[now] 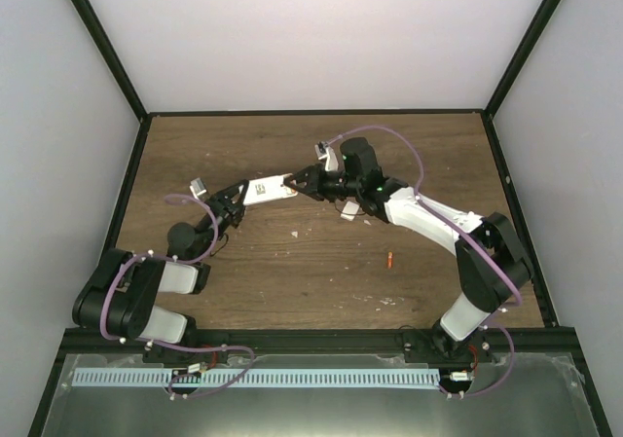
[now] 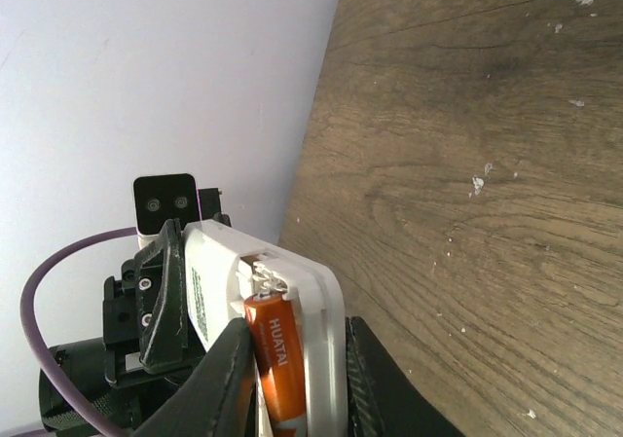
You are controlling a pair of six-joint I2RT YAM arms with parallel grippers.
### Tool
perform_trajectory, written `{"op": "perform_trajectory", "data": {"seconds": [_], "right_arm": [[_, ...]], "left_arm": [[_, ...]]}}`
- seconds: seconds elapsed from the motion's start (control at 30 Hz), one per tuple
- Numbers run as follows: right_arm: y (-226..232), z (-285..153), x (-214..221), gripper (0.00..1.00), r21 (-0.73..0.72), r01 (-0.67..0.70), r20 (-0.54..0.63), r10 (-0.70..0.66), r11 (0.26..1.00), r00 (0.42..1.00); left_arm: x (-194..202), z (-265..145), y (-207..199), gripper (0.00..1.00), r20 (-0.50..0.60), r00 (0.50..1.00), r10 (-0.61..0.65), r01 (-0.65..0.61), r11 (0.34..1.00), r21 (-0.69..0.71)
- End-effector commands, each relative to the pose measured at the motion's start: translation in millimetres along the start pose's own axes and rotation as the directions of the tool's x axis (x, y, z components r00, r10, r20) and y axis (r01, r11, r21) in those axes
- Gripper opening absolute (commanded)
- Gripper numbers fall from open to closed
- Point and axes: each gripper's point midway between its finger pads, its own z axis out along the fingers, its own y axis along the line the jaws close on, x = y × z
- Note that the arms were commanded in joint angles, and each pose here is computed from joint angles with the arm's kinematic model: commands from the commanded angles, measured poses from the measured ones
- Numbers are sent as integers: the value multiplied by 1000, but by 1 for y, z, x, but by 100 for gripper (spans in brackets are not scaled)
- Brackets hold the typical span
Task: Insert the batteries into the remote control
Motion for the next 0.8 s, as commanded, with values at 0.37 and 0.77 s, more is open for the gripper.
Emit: {"op": "perform_trajectory", "data": {"seconds": [0.37,0.77], "right_arm": [[24,-4,35,11,-73,24,-99,-32,997,995],[14,-10,31,8,11,45,-56,-44,999,997]], "left_arm": [[-13,4,-40,0,67,997,42,-50,989,137],[-13,3,-41,0,69,997,37,-46,989,139]]}}
